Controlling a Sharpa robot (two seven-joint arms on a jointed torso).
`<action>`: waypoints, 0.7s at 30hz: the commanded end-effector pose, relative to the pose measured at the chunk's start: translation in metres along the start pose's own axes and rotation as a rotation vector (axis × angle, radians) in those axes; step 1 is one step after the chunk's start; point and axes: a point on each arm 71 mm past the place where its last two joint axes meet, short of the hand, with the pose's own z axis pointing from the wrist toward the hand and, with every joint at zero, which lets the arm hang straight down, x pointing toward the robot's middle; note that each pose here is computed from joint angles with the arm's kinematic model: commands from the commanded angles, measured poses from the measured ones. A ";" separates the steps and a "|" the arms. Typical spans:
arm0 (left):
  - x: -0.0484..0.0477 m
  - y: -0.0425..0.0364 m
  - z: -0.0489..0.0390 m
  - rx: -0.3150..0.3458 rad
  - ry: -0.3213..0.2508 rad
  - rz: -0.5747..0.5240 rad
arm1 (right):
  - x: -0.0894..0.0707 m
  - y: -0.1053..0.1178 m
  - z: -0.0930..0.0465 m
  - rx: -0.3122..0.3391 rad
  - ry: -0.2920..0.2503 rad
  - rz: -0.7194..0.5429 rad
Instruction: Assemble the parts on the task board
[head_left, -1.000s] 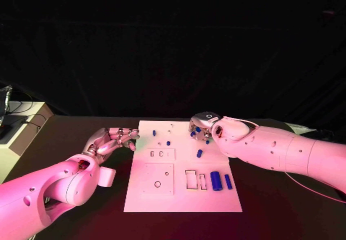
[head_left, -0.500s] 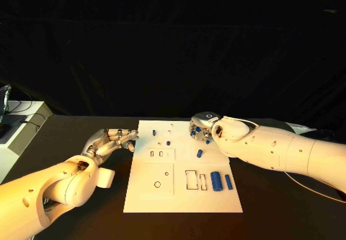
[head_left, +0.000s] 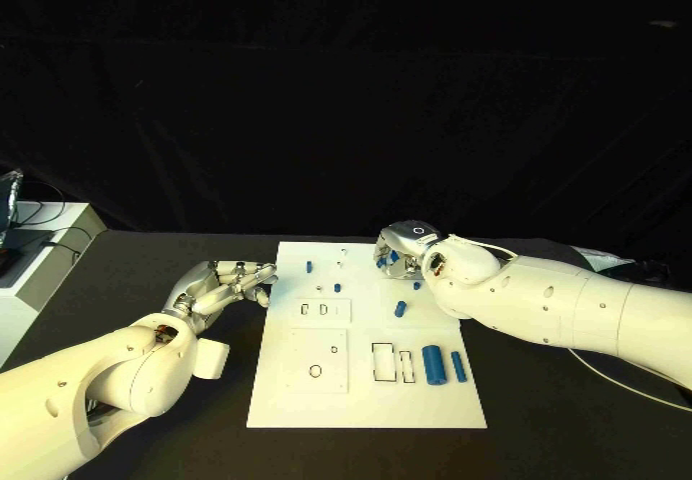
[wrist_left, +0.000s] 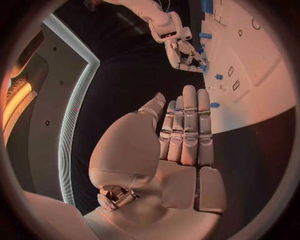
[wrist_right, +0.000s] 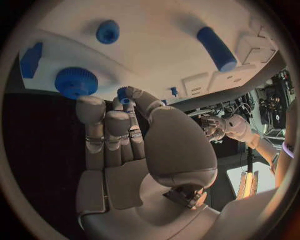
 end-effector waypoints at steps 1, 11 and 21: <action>0.0012 -0.0003 0.0001 0.002 0.019 -0.006 | -0.010 0.004 0.002 0.008 -0.107 0.021; 0.0023 -0.0005 -0.0001 0.002 0.023 -0.008 | -0.015 0.022 0.015 0.004 -0.160 0.029; 0.0066 -0.0013 0.0005 0.005 0.034 -0.013 | -0.013 0.037 0.031 0.007 -0.187 0.032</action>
